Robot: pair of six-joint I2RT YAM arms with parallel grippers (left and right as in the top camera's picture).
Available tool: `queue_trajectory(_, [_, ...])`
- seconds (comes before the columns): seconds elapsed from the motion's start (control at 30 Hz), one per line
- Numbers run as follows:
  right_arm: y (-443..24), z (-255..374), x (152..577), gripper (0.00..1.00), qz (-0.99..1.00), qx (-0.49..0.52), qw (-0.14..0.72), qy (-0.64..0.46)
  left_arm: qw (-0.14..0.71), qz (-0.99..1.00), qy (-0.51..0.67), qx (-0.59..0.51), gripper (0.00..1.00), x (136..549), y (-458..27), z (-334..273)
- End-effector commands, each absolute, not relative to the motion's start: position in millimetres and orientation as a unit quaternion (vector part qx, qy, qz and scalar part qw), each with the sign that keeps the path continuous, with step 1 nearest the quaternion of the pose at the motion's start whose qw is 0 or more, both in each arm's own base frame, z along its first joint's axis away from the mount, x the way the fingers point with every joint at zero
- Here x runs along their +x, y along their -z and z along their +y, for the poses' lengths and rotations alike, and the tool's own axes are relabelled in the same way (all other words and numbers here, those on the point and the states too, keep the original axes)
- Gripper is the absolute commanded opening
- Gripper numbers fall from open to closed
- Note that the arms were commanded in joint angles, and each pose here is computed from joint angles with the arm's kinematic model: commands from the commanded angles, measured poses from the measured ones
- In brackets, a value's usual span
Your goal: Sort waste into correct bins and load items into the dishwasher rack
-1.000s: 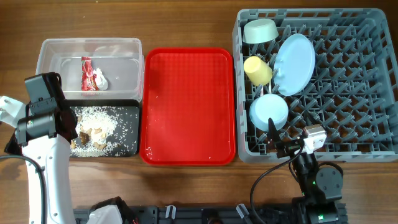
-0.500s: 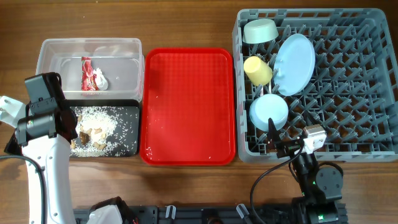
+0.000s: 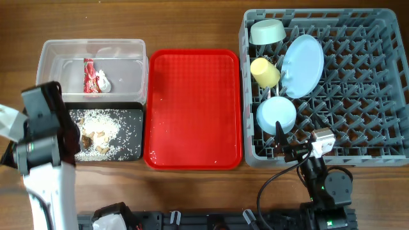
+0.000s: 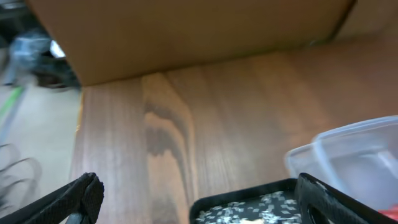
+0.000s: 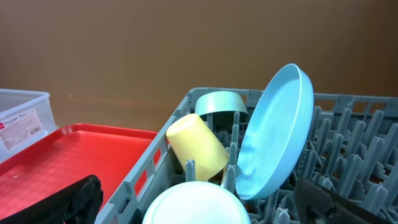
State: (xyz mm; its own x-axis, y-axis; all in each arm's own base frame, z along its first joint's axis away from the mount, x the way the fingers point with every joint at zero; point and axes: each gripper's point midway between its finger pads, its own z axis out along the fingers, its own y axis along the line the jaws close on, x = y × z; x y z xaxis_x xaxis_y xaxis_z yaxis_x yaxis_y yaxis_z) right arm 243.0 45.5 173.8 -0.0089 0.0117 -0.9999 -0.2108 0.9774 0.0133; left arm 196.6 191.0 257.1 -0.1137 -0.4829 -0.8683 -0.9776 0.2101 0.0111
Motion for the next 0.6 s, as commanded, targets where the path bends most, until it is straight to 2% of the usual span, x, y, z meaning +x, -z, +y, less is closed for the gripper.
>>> queue_trajectory(0.0, [-176.4, 47.4, 242.0, 1.00, 0.700, -0.080, 0.705, -0.080, 0.450, 0.648, -0.292, -0.541, 1.00, 182.1, -289.2, 179.0])
queue_trajectory(0.33, [-176.4, 47.4, 242.0, 1.00, 0.700, -0.080, 0.705, -0.080, 0.539, 0.630, -0.216, -0.515, 1.00, 164.4, -323.4, 149.4])
queue_trajectory(0.57, [-176.4, 47.4, 242.0, 1.00, 0.700, -0.080, 0.705, -0.080, 0.539, 0.659, -0.199, -0.485, 1.00, 162.2, -292.2, 134.7])
